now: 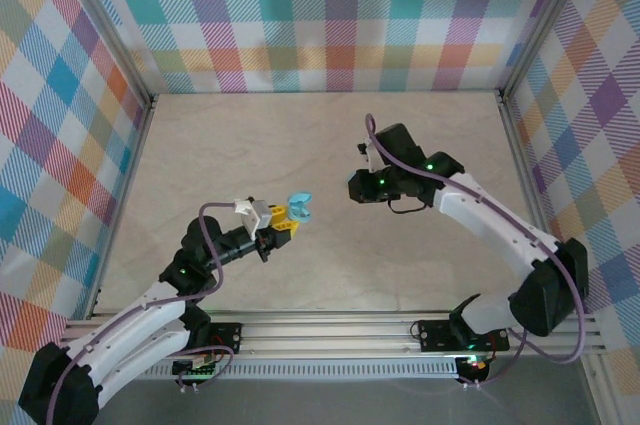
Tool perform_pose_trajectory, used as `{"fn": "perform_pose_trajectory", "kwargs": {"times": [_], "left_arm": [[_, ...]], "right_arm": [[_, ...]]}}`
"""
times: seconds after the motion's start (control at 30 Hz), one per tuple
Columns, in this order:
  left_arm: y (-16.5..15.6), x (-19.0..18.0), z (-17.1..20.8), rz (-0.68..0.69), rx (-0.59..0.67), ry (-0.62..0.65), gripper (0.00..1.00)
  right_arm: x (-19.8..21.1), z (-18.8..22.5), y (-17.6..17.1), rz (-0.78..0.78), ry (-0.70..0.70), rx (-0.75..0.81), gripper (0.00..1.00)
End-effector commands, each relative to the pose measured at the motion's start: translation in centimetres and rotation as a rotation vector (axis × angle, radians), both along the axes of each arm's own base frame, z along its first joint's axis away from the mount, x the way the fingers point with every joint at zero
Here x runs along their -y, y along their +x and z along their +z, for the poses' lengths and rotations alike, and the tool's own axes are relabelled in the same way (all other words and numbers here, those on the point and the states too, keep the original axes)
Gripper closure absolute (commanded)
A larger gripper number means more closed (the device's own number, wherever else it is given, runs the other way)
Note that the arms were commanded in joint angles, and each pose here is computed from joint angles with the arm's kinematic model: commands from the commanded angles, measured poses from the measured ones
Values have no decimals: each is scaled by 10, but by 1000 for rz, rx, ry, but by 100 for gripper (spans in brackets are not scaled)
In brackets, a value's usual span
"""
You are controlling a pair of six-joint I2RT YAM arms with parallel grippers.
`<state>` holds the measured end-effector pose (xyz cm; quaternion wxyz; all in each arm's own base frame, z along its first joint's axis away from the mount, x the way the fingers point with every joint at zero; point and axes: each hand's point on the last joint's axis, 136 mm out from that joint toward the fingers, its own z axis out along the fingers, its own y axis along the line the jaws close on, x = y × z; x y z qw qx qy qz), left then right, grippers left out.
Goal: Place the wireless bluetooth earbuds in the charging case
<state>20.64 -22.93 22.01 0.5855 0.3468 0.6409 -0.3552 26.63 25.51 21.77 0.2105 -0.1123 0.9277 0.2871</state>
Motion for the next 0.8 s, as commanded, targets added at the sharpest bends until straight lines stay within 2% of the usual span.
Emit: {"fn": "perform_pose_trajectory", "kwargs": {"times": [0.0,0.17,0.33,0.5,0.77], "left_arm": [[-1,11,34,-30,145,-51,100],[4,23,40,-52,154,-42,100],[9,24,40,-40,130,-38,100],[5,20,47,-34,140,-74,100],[4,11,70,9,188,-149,100]], "right_arm": [[-11,32,-13,-6,168,-14,87],[-24,65,-24,17,354,-15,87],[-30,63,-29,26,419,-43,86],[-48,73,-34,56,578,-123,86],[-63,111,-49,93,635,-42,87]]}}
